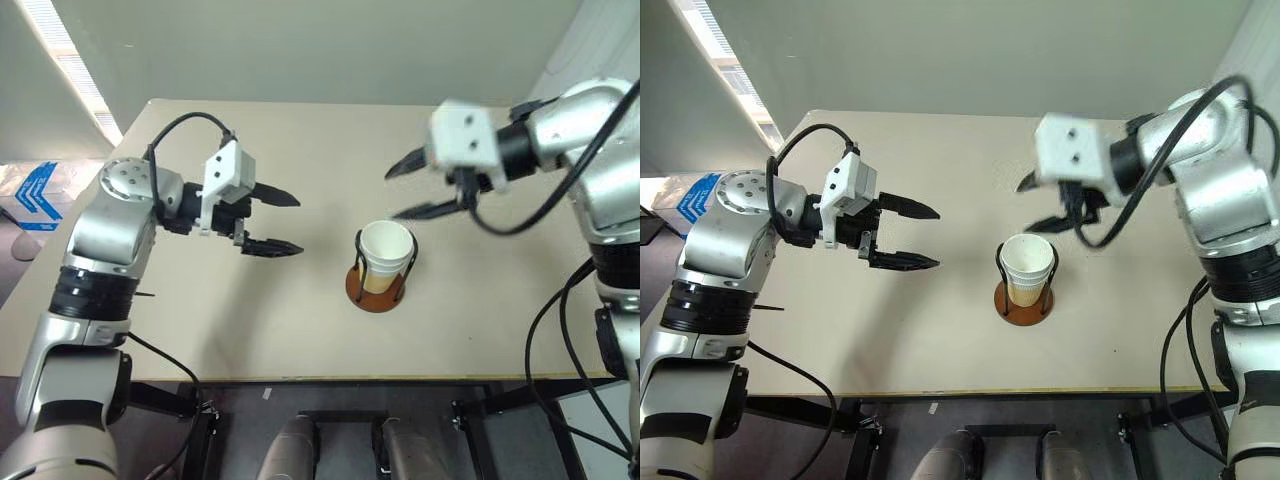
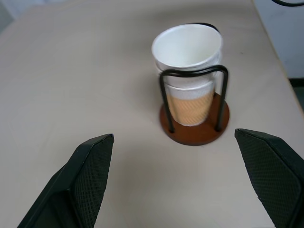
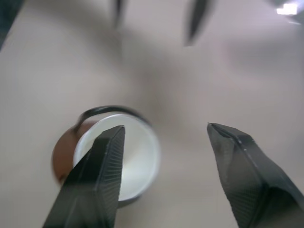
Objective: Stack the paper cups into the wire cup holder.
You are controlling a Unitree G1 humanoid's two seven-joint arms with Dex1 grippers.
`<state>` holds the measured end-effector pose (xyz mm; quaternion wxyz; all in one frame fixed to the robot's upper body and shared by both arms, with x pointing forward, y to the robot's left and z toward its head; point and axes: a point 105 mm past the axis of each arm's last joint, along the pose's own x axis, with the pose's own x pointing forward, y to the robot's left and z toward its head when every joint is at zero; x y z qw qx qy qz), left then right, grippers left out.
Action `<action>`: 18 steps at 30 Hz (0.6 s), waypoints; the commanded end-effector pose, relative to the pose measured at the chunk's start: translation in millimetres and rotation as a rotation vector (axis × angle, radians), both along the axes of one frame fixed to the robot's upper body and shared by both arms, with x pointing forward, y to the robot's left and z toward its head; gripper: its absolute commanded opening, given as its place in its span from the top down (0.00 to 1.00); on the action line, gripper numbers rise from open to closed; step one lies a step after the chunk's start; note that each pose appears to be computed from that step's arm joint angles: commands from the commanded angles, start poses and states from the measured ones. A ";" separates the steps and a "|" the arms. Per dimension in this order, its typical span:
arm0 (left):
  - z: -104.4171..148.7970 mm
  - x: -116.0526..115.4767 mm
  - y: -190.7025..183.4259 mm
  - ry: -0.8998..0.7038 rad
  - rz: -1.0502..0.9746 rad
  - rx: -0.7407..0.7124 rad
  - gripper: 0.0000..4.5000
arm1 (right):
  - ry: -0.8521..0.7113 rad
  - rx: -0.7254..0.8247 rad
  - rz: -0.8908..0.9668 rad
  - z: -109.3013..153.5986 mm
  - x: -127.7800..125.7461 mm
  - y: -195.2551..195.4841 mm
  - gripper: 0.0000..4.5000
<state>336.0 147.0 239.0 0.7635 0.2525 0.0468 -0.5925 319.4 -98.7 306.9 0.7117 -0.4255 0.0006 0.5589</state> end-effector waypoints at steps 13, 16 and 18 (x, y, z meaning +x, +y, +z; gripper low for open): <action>15.4 9.1 40.3 0.000 0.356 -0.332 0.00 | 0.199 0.729 -0.751 -63.2 44.4 -130.3 0.35; 13.2 9.4 45.1 -0.049 0.400 -0.365 0.00 | 0.210 0.818 -0.808 -71.0 49.0 -136.8 0.35; 14.6 10.5 50.3 -0.096 0.443 -0.402 0.00 | 0.187 0.868 -0.792 -69.4 50.0 -136.8 0.35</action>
